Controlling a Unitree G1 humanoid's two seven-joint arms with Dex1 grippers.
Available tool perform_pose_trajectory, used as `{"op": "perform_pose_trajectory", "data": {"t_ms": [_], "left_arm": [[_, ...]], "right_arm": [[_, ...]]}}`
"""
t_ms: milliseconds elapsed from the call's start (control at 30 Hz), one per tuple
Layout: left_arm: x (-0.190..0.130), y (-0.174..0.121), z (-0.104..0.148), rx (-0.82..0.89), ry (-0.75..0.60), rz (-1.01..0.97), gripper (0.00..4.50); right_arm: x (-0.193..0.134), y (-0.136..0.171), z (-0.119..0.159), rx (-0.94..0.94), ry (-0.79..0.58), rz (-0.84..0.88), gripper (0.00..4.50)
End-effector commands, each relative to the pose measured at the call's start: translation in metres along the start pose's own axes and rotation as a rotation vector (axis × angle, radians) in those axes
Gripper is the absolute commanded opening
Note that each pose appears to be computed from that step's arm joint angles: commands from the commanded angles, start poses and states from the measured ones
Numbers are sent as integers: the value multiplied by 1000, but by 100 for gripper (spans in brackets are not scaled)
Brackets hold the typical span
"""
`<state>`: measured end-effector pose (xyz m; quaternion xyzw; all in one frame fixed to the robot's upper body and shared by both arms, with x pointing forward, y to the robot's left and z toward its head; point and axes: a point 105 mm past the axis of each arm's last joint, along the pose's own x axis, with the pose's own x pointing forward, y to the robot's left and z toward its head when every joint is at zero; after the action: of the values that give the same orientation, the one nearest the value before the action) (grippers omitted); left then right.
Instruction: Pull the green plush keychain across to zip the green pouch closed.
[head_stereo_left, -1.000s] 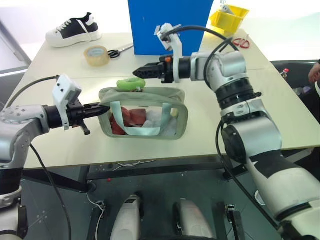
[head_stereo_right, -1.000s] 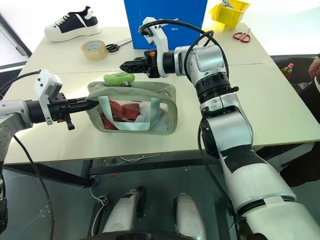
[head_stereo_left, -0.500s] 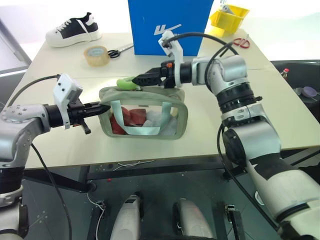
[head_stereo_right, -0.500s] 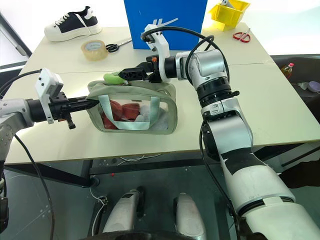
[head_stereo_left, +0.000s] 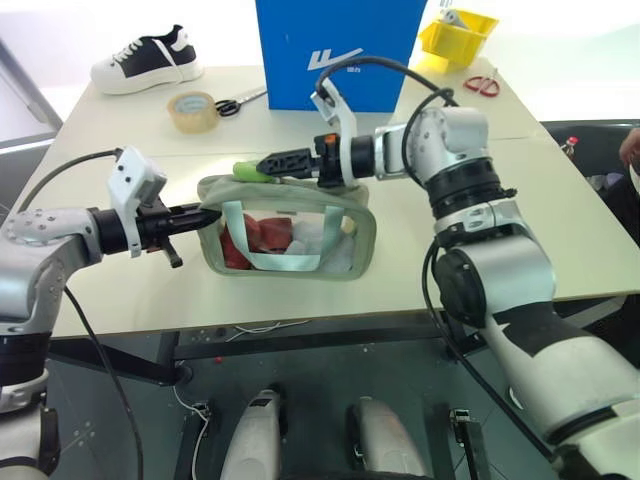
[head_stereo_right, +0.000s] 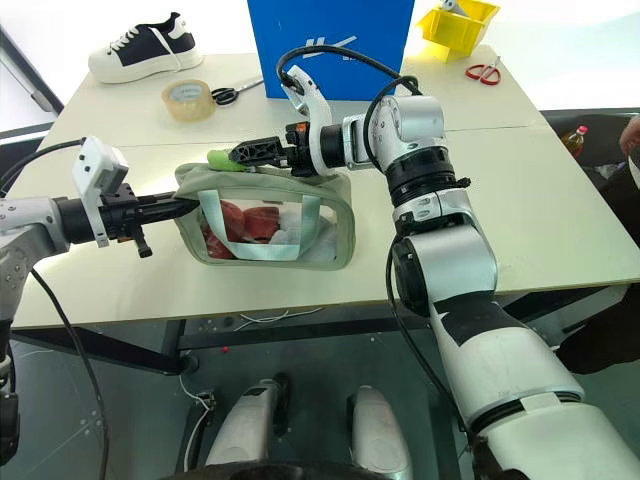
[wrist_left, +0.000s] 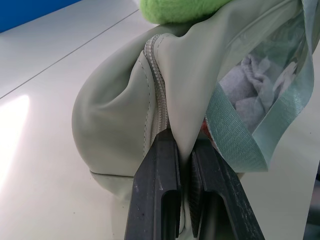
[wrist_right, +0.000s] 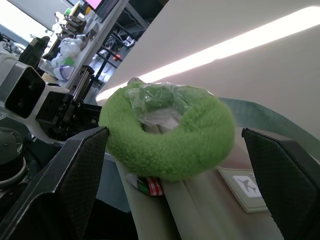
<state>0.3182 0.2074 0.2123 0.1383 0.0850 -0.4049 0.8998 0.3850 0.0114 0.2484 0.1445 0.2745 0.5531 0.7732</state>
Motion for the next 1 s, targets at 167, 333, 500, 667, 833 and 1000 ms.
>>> {"op": "perform_pose_trajectory", "data": {"t_ms": [167,333,500,667,833,1000], "left_arm": [[-1,-1,4,32,-7,15,0],[0,-1,3,31,-8,16,0],[0,-2,3,31,-6,11,0],[0,-4,2,28,-4,4,0],[-2,-3,0,23,3,5,0],[-1,-2,-2,17,7,5,0]], "right_arm": [[2,20,19,-65,-44,42,310],[-4,20,31,-83,-106,28,57],[-23,21,50,-114,-197,16,2],[-60,21,71,-208,-336,-55,2],[-107,0,56,-312,-382,-252,2],[-160,-35,30,-305,-420,-522,2]]}}
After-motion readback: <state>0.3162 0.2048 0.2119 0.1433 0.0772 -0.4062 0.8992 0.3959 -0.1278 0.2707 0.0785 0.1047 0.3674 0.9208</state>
